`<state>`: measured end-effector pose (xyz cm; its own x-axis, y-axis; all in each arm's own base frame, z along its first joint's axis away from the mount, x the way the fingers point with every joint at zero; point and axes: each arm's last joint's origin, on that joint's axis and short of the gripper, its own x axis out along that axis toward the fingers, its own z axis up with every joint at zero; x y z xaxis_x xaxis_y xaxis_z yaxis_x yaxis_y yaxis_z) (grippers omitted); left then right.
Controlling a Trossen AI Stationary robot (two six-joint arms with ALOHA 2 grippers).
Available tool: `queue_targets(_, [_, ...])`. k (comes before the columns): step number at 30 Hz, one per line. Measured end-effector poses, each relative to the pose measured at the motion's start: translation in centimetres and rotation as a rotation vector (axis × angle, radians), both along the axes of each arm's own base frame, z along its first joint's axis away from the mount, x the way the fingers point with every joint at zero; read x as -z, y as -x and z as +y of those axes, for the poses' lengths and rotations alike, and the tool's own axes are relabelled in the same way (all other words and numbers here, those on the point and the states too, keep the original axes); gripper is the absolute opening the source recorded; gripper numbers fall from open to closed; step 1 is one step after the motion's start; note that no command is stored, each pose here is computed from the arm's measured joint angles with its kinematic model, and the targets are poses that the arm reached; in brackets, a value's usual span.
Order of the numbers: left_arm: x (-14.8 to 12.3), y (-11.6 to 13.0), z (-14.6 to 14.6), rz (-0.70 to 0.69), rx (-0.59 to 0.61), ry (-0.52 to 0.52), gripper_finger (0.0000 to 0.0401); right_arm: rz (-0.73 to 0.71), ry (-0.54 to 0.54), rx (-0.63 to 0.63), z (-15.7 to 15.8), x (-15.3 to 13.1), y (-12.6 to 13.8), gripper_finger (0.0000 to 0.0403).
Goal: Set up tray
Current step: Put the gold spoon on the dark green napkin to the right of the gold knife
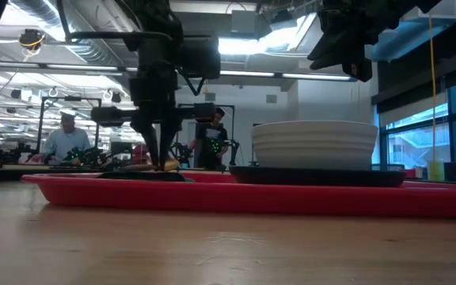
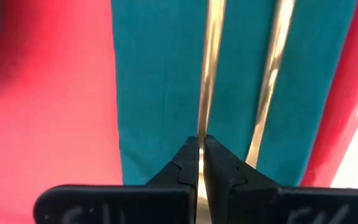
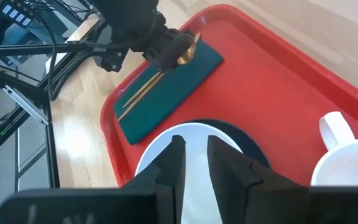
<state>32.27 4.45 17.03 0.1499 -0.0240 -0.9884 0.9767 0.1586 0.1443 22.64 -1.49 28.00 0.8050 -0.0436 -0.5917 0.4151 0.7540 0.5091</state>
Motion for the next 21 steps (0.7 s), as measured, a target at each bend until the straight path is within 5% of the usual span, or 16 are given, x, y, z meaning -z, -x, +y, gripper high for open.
queue_targets(21, [0.0,0.2,1.1,-0.009,-0.010,0.035,0.0004,0.000,0.001,-0.001,0.0,0.0,0.0,0.0071])
